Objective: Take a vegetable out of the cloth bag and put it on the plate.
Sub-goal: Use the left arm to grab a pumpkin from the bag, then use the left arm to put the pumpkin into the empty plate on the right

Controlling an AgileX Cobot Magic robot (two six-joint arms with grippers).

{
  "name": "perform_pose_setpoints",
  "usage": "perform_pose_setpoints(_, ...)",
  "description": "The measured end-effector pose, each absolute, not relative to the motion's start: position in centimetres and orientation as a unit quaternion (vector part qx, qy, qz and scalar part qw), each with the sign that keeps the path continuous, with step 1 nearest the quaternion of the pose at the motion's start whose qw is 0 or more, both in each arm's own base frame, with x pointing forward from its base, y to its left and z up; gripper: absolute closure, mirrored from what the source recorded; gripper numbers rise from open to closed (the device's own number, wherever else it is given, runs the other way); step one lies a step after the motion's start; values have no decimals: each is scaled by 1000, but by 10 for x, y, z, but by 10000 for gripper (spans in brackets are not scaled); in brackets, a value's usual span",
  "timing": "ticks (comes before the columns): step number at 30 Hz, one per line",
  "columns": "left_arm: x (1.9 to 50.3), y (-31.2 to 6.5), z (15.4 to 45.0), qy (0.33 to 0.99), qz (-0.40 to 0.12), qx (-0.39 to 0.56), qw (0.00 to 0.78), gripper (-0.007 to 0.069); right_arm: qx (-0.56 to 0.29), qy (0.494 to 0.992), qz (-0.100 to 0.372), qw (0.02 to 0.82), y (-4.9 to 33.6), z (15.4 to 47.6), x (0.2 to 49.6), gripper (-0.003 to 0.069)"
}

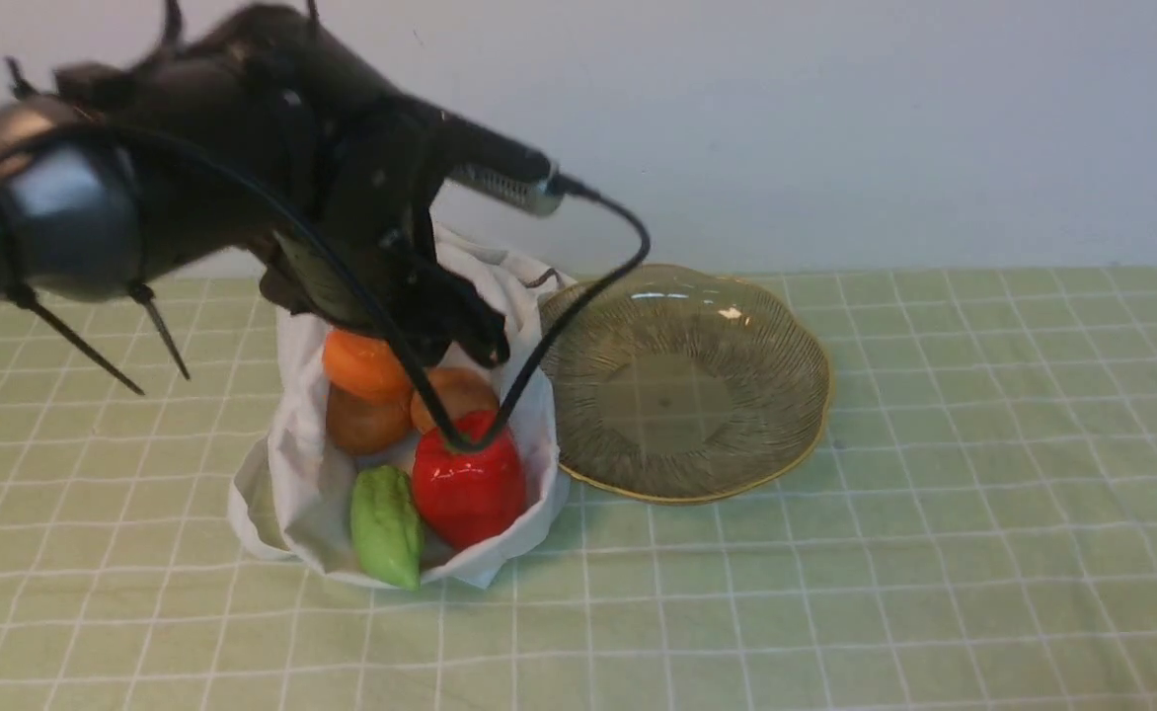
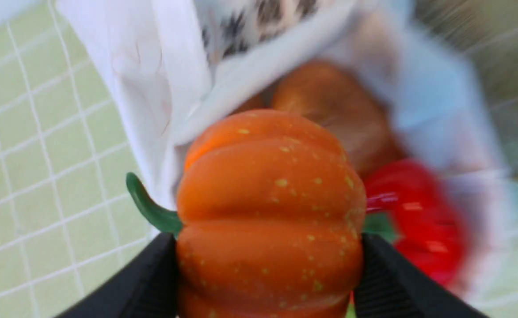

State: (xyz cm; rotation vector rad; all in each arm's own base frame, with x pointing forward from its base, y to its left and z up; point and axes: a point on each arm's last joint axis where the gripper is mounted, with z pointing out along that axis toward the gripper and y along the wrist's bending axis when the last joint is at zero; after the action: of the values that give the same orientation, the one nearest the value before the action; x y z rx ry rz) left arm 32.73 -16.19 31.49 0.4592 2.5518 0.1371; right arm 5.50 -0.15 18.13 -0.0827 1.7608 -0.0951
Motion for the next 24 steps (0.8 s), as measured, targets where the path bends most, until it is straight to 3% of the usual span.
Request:
perform_pose_setpoints(5, 318, -179, 353, 931, -63, 184, 308, 178, -36, 770, -42, 635, -2, 181, 55, 674)
perform_pose_setpoints(7, 323, -197, 351, 914, -113, 205, 332, 178, -36, 770, -42, 635, -2, 181, 55, 674)
perform_pose_setpoints(10, 333, -223, 332, 897, -128, 239, 350, 178, -36, 770, -42, 635, -2, 181, 55, 674)
perform_pose_setpoints(16, 356, -279, 273, 864, -65, 367, 339, 178, -36, 770, -42, 635, -2, 181, 55, 674)
perform_pose_setpoints(17, 357, -281, 275, 862, -64, 369, 341, 178, -36, 770, -42, 635, -2, 181, 55, 674)
perform_pose_setpoints(19, 369, -300, 248, 847, -29, 406, 343, 178, -36, 770, -42, 635, -2, 181, 55, 674)
perform_pose_setpoints(24, 386, -321, 214, 823, 7, 443, 355, 178, -36, 770, -42, 635, -2, 181, 55, 674)
